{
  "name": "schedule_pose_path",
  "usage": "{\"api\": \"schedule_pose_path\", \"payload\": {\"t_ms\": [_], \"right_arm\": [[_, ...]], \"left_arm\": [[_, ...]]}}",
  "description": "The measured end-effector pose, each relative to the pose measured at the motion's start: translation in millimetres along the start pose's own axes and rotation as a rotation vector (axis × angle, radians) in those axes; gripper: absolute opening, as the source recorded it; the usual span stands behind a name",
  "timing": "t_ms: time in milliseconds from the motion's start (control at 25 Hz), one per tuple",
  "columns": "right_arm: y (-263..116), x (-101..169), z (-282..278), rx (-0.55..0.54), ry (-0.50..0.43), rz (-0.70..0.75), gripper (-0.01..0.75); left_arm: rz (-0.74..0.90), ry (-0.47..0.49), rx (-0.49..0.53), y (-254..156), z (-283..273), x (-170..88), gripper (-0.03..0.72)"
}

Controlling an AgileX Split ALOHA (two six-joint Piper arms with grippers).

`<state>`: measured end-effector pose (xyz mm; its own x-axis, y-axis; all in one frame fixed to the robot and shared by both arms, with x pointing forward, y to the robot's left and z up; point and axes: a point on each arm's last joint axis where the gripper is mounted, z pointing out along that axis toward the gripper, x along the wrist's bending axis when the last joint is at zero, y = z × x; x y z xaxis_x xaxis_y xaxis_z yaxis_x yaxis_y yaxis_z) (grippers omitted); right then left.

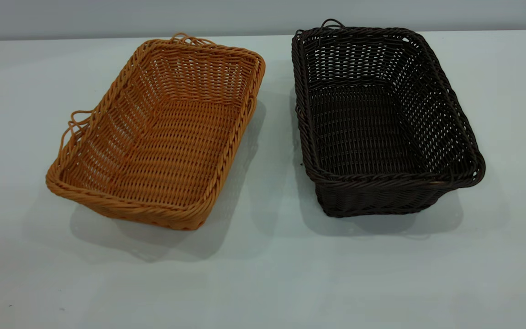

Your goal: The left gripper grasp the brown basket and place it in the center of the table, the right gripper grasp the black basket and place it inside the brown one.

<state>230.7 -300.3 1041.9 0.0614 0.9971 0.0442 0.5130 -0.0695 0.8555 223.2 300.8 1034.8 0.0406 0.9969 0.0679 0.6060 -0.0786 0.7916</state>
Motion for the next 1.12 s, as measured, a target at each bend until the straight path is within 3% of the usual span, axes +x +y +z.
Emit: {"api": "schedule_pose_path", "payload": {"t_ms": [760,920,1120], "right_arm": [[-1,1,2,-0.001,0.008,0.006,0.552],[4,9,8,0.052,0.088,0.028,0.552],[20,22,31,0.186,0.208,0.01,0.577]], "left_arm": [[-0.004,0.0,-0.002,0,0,0,0.489],[-0.024,0.002,-0.027,9,-4,1,0.489],[-0.028,-0.004,0.051,55,11,5,0.489]]}}
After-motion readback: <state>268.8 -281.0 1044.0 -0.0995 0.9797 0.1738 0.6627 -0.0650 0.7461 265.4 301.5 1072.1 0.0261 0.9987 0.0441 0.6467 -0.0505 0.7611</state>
